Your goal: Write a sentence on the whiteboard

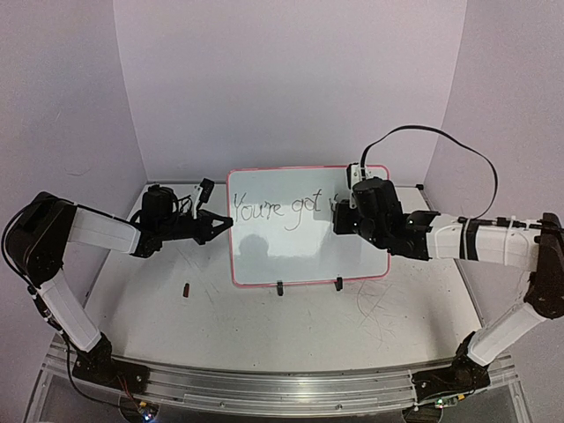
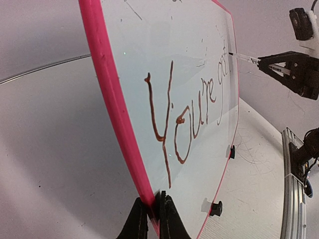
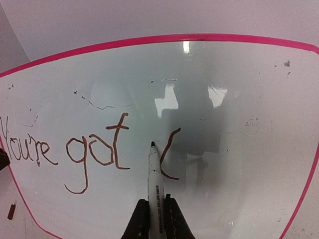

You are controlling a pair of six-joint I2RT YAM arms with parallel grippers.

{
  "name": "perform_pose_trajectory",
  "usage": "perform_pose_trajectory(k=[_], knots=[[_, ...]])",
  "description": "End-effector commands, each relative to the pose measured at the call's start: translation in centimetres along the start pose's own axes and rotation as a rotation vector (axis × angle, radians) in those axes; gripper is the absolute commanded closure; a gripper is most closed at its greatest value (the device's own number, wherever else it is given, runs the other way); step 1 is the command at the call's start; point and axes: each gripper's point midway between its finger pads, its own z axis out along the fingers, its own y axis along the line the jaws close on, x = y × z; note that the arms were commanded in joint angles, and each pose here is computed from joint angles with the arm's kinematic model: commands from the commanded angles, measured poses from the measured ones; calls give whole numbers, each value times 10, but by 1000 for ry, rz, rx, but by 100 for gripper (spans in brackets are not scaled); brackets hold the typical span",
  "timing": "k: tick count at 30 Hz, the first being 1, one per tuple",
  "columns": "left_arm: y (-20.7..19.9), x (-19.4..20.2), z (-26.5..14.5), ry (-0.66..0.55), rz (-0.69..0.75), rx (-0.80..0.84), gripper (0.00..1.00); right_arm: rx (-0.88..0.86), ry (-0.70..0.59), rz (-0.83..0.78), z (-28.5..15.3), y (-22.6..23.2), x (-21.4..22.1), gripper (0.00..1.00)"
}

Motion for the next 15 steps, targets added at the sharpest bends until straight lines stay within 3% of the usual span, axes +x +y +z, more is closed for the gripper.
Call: perform_pose_trajectory(k=[1,15], knots=[[-1,13,9,54,68,-32,100,20,-47,25,4,0,-19,100],[-1,12,10,54,69,-33,100,147,-54,53,-8,-30,-20,100]])
